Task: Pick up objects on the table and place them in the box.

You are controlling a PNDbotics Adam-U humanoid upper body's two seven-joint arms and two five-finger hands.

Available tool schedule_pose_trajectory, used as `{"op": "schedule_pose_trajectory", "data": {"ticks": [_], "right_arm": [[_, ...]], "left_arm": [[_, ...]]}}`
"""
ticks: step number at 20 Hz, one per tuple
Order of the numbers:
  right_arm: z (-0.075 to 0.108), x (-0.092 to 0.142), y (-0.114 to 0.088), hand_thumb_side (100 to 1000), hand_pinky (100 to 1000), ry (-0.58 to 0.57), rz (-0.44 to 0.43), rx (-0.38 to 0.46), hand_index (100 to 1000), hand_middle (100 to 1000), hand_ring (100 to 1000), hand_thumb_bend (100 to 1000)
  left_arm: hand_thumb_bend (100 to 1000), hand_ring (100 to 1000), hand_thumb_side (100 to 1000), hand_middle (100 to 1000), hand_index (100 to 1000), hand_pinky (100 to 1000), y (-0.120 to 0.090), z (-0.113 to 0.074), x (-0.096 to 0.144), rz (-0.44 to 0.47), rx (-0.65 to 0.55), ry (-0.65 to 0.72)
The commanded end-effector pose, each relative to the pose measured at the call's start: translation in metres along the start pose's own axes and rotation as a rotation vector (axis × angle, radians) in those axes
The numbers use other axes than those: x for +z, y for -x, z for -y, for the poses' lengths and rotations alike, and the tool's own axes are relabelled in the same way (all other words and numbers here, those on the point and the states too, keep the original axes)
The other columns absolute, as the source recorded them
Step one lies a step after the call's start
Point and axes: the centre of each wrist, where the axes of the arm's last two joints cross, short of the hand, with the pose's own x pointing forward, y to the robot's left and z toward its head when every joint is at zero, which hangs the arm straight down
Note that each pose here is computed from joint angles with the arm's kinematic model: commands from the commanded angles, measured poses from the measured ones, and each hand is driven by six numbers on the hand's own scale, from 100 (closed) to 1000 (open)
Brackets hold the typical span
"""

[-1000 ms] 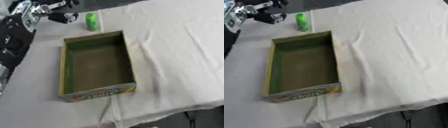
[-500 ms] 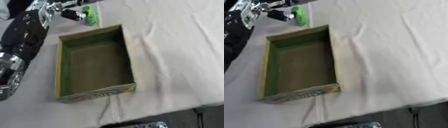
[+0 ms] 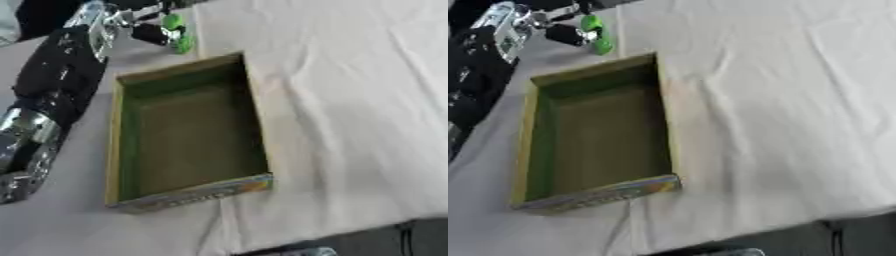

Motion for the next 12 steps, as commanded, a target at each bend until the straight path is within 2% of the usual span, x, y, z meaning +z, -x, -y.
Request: {"op": "schedule_pose_trajectory", "data": {"ticks": [1,5,12], "right_arm": [[-0.0011,-0.0086,-0.0029,708,569,-0.012,0.028,-0.008,929,769,682,100],[-0.0034,-0.0123,-0.0024,707,570,-0.013,0.033,-0.017,929,769,682,100],[-0.0063,-0.0163,-0.0017,707,569,-0.015,0.034,-0.019,930,769,682,100]], "left_arm": [[1000,805,717,935,1000,853,0.013,-0.0235,0.0108,-0.039,-0.03,-0.042],[1000,808,662,932,1000,856,0.0133,-0.0206,0.0108,-0.05,-0.033,-0.025],[1000,808,632,933,1000,855,0.0156,-0.015,0.0123,-0.072,-0.034,0.014]]}}
